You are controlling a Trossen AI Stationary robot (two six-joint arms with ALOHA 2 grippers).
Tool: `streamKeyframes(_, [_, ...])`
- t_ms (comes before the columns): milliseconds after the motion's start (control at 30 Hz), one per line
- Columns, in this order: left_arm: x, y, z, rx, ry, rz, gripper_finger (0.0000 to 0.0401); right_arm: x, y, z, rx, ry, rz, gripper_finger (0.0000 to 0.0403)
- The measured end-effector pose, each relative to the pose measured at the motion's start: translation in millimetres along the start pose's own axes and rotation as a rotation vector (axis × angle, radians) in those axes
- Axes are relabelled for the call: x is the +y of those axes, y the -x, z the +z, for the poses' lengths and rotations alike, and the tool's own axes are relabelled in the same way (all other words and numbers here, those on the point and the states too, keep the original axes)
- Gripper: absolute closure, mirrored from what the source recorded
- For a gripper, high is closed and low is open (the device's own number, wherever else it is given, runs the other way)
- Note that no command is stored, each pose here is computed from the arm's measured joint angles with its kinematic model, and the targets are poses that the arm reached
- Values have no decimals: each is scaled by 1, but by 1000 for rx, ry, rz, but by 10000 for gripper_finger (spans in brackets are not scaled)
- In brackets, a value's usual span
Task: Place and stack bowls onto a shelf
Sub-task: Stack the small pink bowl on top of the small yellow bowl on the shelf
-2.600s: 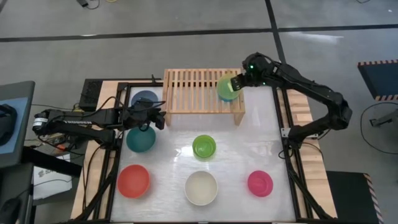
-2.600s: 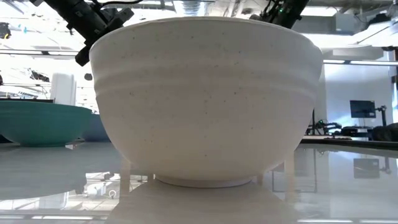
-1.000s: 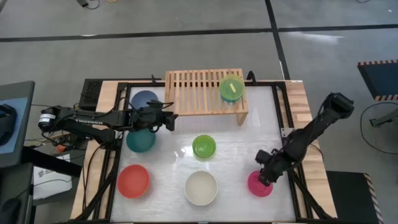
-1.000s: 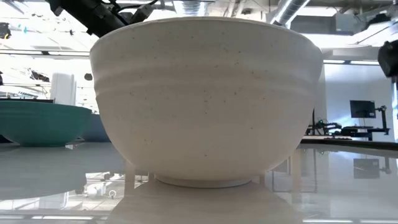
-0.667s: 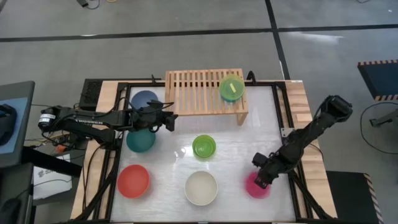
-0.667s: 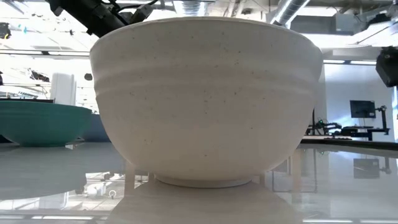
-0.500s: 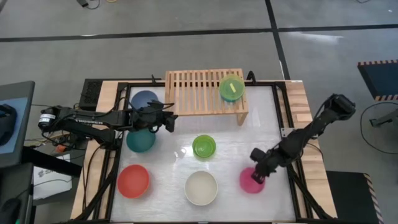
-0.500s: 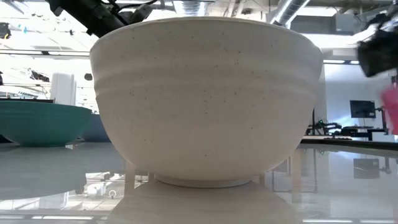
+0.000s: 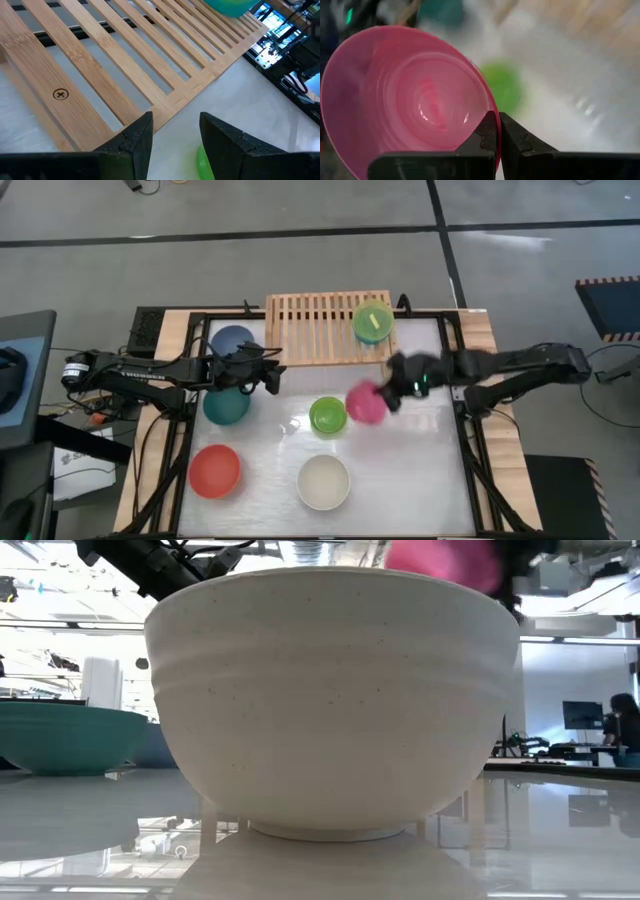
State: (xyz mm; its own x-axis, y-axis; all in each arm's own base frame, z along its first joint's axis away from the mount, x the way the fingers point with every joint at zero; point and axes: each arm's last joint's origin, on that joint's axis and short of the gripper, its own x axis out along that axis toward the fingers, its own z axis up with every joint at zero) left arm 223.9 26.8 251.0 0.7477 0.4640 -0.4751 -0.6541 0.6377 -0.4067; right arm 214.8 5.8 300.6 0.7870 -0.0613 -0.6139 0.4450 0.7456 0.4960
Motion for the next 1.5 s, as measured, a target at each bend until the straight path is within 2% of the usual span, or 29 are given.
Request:
streamKeyframes(133, [1,0,0,-9,-9,14,250,-11,15,50,-232,31,-162,379])
streamKeyframes(267, [1,0,1,-26,-11,33,250,-28,25,90,-380,17,-338,379])
streamKeyframes(333, [1,0,1,-30,-12,38,250,-37,29,103,-410,7,-409,379])
streamKeyframes(433, [1,0,1,-30,-15,39,250,-51,28,117,-412,-2,-481,379])
streamKeyframes(667, [1,0,1,-29,-17,40,250,-77,22,125,-241,-57,-647,365])
streamKeyframes(867, [1,0,0,-27,-51,40,250,-78,23,132,-236,-65,-650,353])
streamKeyframes(1067, [1,0,0,-18,-58,30,250,-69,39,141,-210,-62,-590,340])
streamKeyframes(1267, [1,0,0,-19,-72,29,250,-87,42,147,-112,-148,-583,303])
streamKeyframes(1500, [-6,7,12,17,-140,42,250,-98,27,152,-42,-198,-501,266])
